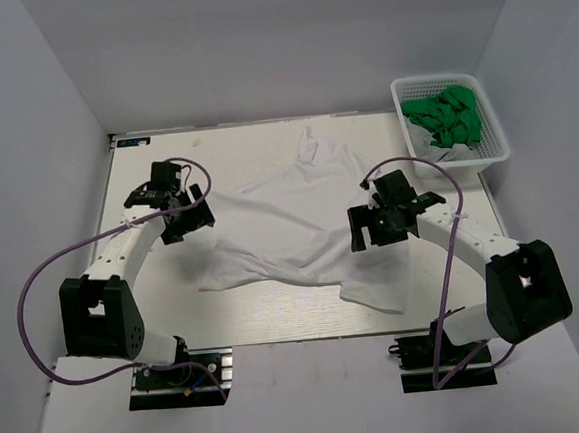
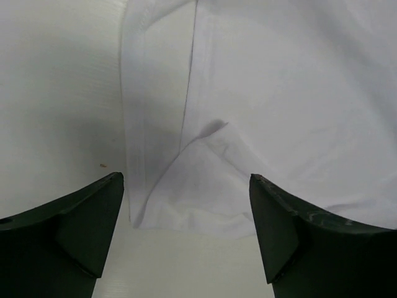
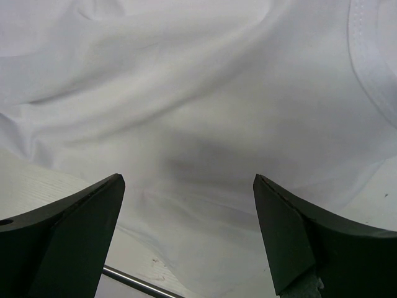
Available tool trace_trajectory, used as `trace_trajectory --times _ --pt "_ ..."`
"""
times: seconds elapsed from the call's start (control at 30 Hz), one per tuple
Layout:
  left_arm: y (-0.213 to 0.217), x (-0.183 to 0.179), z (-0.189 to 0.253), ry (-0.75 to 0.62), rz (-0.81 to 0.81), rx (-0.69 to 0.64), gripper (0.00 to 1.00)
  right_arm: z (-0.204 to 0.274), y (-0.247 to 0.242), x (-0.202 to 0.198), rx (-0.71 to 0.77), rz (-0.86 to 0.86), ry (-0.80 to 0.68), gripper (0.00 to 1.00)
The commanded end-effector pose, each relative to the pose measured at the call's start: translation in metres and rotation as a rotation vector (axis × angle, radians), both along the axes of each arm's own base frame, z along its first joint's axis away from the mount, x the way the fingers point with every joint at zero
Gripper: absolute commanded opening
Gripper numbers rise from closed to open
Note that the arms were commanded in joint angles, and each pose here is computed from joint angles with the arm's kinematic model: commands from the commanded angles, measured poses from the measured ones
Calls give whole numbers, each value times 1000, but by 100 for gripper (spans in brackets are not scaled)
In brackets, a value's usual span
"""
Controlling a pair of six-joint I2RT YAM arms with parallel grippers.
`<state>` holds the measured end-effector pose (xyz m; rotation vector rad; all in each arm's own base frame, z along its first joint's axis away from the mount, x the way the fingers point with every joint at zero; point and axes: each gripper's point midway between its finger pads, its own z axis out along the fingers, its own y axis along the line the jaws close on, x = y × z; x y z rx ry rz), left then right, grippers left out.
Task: Fold and stack the t-shirts
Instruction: Flatten out the tshirt
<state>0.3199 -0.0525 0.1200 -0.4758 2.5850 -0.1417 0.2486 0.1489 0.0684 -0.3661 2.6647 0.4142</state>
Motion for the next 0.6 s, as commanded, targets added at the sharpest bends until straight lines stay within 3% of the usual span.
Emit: trace_trajectory --times 0.0,0.1,0.2,0.23,0.4,0.57 --pt "-10 -7 -23 34 -131 -20 91 0 4 6 -2 32 22 90" --pt "-25 -7 -45 66 -194 -86 81 -3 4 5 -12 39 40 90" --pt "-35 -10 -66 109 -236 -113 79 -8 3 5 -20 37 58 90" --pt "-38 -9 -66 113 -243 -128 74 -10 2 4 -26 39 62 90" --pt "-43 1 -74 110 -253 -128 73 -13 3 2 -24 31 68 90" --pt "-41 3 -80 131 -247 -119 63 -14 1 4 -29 22 60 90"
